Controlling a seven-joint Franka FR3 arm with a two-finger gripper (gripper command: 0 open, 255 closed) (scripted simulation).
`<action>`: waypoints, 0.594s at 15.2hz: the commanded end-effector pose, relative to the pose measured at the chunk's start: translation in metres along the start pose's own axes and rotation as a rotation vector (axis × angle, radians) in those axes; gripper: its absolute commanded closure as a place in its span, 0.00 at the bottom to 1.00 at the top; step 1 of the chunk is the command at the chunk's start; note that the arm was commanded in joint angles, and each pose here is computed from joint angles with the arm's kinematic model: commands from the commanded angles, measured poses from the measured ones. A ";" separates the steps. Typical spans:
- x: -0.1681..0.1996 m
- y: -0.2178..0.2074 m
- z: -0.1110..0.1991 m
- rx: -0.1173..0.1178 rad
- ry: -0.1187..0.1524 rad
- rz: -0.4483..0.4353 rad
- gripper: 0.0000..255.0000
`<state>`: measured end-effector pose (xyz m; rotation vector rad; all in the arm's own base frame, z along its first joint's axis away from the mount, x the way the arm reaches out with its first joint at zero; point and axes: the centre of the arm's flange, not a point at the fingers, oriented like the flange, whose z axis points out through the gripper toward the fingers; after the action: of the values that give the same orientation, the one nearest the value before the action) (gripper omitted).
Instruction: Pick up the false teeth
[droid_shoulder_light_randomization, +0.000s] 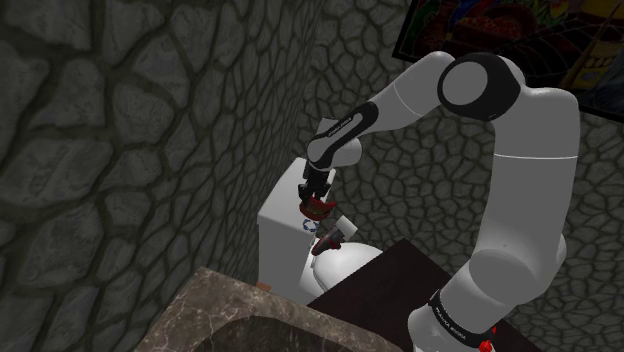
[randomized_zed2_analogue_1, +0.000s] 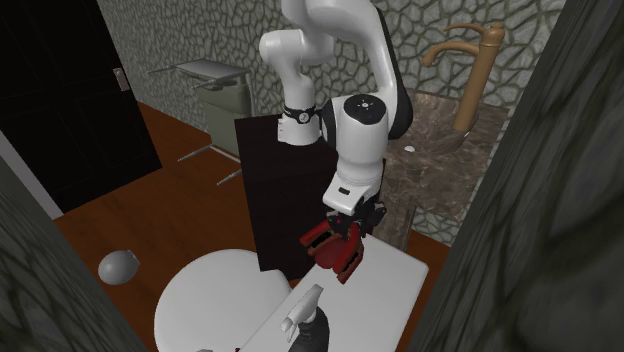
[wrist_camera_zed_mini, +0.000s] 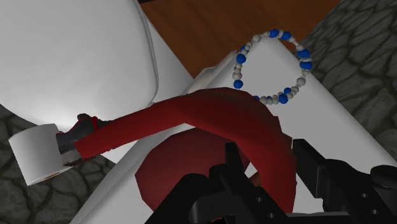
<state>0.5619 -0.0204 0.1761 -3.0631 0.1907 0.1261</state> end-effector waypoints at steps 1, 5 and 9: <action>0.000 0.000 0.000 0.000 0.000 0.000 1.00; 0.000 0.000 0.000 0.000 0.000 0.000 1.00; 0.000 0.000 -0.005 0.000 0.000 0.000 1.00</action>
<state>0.5621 -0.0201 0.1784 -3.0630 0.1904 0.1264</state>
